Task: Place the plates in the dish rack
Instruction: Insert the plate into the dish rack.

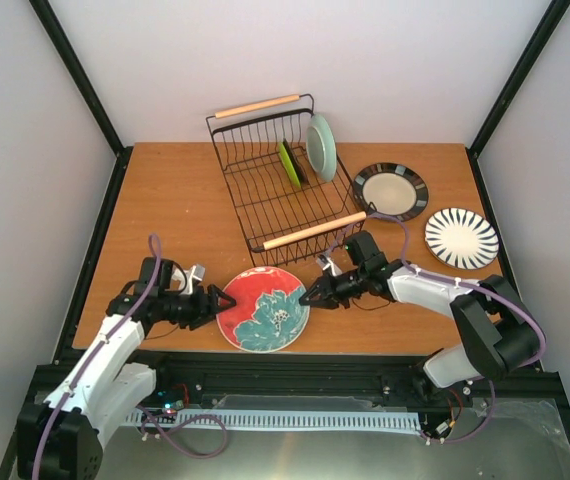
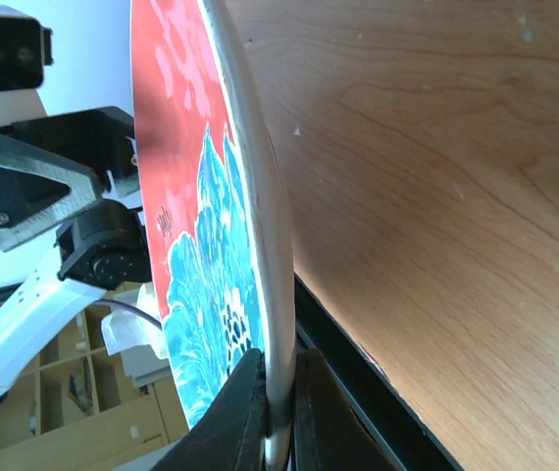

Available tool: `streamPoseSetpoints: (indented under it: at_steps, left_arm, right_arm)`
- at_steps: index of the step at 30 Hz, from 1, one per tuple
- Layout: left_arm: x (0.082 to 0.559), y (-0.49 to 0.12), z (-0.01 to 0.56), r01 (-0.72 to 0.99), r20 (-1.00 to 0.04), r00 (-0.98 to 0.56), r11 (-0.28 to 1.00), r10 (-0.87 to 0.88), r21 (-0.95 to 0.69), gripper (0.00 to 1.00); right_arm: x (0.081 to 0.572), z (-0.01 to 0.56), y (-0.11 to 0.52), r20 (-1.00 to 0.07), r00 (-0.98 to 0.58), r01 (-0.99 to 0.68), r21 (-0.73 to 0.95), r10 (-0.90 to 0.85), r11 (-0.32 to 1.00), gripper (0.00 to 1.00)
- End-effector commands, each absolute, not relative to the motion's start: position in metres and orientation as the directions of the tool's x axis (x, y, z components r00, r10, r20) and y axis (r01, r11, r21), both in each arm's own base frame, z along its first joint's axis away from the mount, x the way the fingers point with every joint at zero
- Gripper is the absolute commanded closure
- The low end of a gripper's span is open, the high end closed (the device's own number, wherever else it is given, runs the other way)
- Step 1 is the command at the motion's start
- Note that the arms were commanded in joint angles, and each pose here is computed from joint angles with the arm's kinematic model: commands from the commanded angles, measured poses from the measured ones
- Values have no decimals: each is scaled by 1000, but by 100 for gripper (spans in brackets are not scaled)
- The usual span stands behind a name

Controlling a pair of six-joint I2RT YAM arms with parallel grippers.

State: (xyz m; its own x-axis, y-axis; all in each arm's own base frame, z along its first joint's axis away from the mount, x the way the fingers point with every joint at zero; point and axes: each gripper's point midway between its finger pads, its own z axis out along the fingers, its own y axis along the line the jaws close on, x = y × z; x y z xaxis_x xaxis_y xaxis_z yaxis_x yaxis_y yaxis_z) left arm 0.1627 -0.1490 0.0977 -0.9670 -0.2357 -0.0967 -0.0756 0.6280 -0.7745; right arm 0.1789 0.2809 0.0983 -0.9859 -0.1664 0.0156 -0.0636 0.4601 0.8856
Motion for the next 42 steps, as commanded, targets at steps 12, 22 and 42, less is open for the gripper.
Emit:
streamPoseSetpoints:
  at_steps: [12,22,42]
  left_arm:
    - [160,-155,120,-53,-108,-965,582,-238,-812,57]
    - [154,-155,124,-49,-110,-965,576,-237,-816,63]
    - [143,-160,178,53,-186,-961,526,-204,-849,99]
  right_arm:
    - [180,161,308,-135,-961,-204,935,-240,289,97]
    - [182,171,317,-158,-959,-221,936,-234,275,97]
    - [158,190,346,-200,-920,-301,912,-337,278,97]
